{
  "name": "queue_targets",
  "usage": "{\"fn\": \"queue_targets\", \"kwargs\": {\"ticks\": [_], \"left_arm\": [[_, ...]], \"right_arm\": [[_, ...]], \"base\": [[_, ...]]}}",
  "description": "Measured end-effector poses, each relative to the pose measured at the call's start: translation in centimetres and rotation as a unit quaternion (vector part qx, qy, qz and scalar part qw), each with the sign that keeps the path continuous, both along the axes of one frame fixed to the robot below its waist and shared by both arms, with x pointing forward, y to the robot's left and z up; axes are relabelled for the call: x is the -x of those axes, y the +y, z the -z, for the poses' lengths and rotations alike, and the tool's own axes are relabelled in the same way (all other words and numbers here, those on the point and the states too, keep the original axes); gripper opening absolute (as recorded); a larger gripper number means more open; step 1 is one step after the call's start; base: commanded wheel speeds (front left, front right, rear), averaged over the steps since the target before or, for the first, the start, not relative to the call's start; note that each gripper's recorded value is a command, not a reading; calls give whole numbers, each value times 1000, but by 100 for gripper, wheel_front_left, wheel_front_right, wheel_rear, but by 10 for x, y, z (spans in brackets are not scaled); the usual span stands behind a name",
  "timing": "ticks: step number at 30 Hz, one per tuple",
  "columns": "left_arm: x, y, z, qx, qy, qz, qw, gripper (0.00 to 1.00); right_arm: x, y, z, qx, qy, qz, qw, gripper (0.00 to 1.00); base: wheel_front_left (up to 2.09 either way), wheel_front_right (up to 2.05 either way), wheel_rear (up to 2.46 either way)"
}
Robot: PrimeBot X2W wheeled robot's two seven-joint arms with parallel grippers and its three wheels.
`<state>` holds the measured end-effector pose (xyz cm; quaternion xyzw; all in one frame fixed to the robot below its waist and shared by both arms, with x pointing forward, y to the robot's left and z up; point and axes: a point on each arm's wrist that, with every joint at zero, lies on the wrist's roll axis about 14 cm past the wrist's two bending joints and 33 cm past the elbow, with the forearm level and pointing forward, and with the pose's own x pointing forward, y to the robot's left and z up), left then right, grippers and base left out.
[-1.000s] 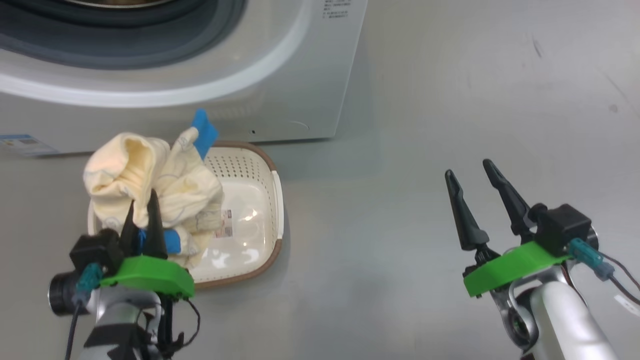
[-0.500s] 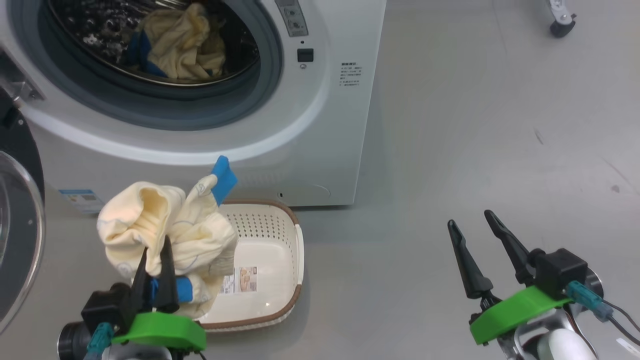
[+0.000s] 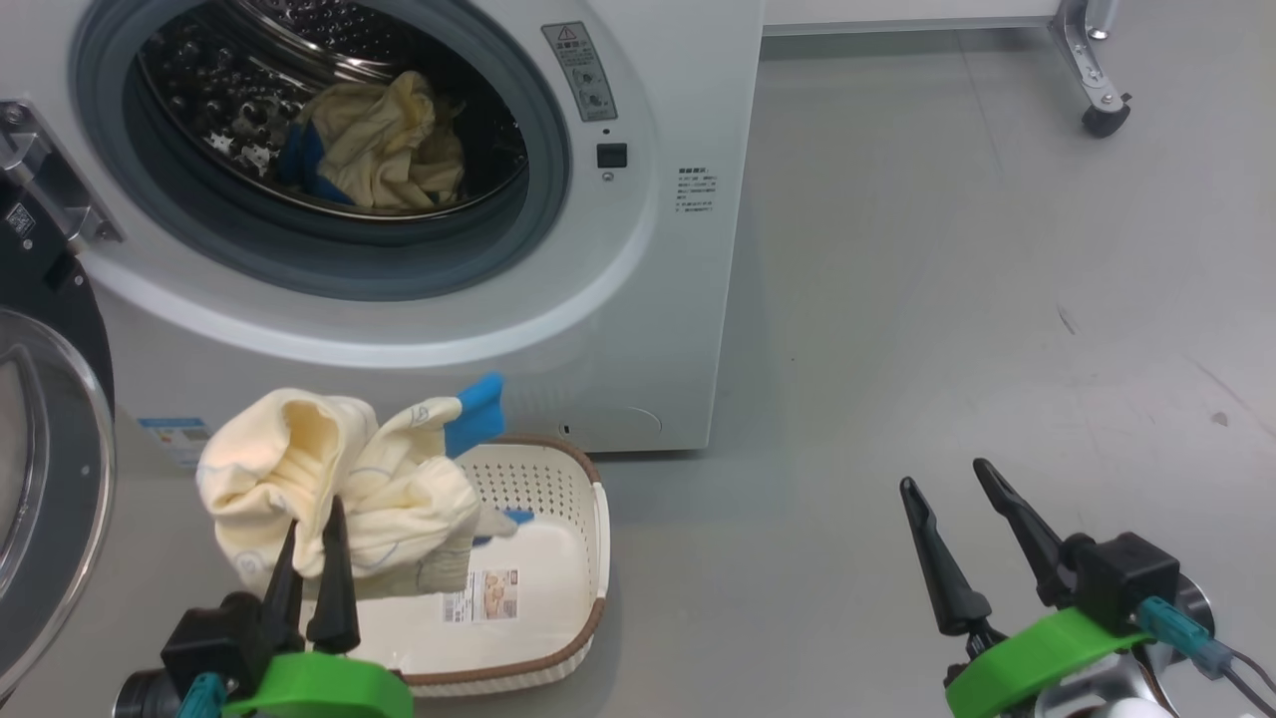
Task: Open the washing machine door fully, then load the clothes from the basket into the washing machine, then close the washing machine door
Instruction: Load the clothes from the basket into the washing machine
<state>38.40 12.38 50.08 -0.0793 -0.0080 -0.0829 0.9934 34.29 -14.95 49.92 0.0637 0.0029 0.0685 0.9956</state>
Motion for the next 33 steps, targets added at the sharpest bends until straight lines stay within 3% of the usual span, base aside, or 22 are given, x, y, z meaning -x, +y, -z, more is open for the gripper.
{"fn": "queue_targets", "kwargs": {"ticks": [25, 33], "left_arm": [[0, 2, 9, -7, 15, -3, 1000, 0], [-38, -10, 22, -2, 37, 23, 999, 0]], "right_arm": [[-4, 2, 8, -4, 14, -4, 1000, 100], [-10, 4, 21, -14, 37, -4, 999, 100]], "base": [[0, 0, 0], [0, 0, 0]]}}
